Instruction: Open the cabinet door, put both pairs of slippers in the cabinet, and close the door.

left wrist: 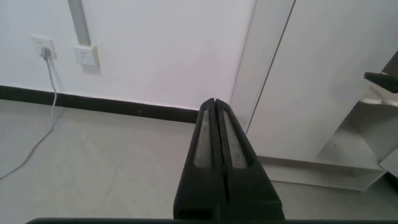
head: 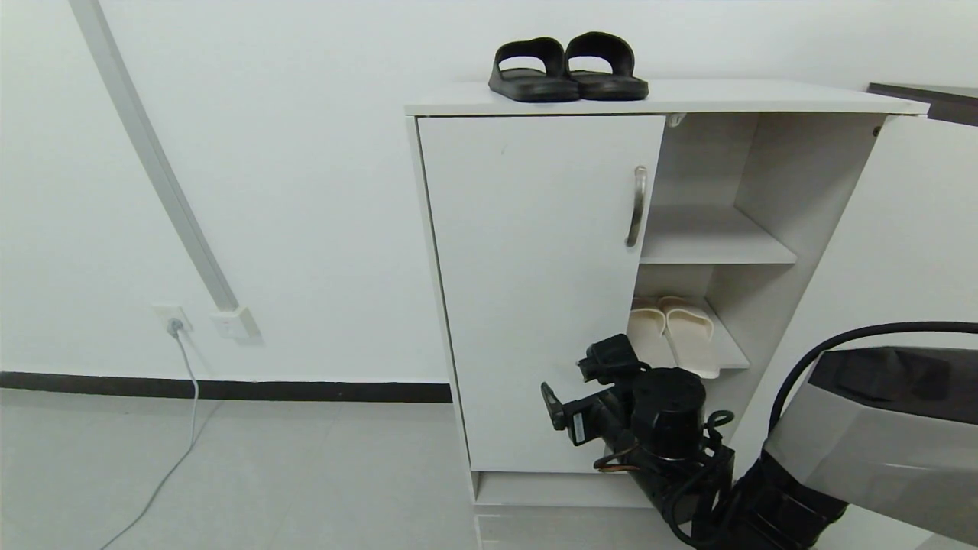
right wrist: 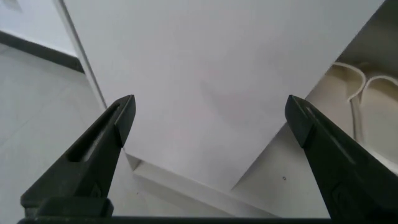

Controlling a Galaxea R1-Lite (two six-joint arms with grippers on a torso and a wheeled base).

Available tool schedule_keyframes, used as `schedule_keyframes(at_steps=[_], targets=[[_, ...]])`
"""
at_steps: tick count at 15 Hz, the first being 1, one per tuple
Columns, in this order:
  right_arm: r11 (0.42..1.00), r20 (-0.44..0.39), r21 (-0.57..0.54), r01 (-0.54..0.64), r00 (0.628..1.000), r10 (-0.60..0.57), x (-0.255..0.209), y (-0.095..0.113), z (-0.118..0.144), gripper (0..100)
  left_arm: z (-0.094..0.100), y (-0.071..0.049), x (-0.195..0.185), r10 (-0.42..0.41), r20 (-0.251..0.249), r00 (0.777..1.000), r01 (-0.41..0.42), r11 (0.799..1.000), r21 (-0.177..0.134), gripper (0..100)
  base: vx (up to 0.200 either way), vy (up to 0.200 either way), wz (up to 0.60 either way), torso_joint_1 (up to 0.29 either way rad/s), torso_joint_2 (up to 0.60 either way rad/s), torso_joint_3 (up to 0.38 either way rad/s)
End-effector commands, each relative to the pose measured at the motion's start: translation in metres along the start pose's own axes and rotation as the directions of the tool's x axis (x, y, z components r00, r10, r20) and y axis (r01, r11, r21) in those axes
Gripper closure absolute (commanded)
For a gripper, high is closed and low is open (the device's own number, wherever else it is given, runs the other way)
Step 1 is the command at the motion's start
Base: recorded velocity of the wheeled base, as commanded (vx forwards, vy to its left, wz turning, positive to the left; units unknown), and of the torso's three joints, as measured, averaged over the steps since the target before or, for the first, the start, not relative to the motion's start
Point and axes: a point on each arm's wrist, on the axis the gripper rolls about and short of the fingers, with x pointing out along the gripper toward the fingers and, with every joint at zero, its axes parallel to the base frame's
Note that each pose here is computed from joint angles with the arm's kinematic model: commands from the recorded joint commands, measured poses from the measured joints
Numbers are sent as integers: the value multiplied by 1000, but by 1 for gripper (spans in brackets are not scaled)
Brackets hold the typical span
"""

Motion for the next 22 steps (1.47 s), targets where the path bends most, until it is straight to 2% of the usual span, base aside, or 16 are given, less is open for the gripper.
schedule_keyframes(at_steps=[1,5,8,14,22], targets=[[1000,-5,-2,-1,1000,1,0,0,-2,0,0,0,0,1,-1,1000,-1,1000,0,100,0,0,0,0,0,0],[1000,-8,-4,-3,1000,3,1,2,-5,0,0,0,0,1,-1,1000,-1,1000,0,100,0,0,0,2,-36,-37],[1000,-9,-5,-3,1000,3,2,2,-6,0,0,0,0,1,-1,1000,-1,1000,0,100,0,0,0,14,-191,-323],[1000,-1,1,-1,1000,1,1,1,-5,0,0,0,0,1,-2,1000,-1,1000,0,100,0,0,0,72,-494,-361],[1000,-3,-2,-3,1000,3,1,2,-8,0,0,0,0,0,-2,1000,0,1000,1,100,0,0,0,152,-471,-327]])
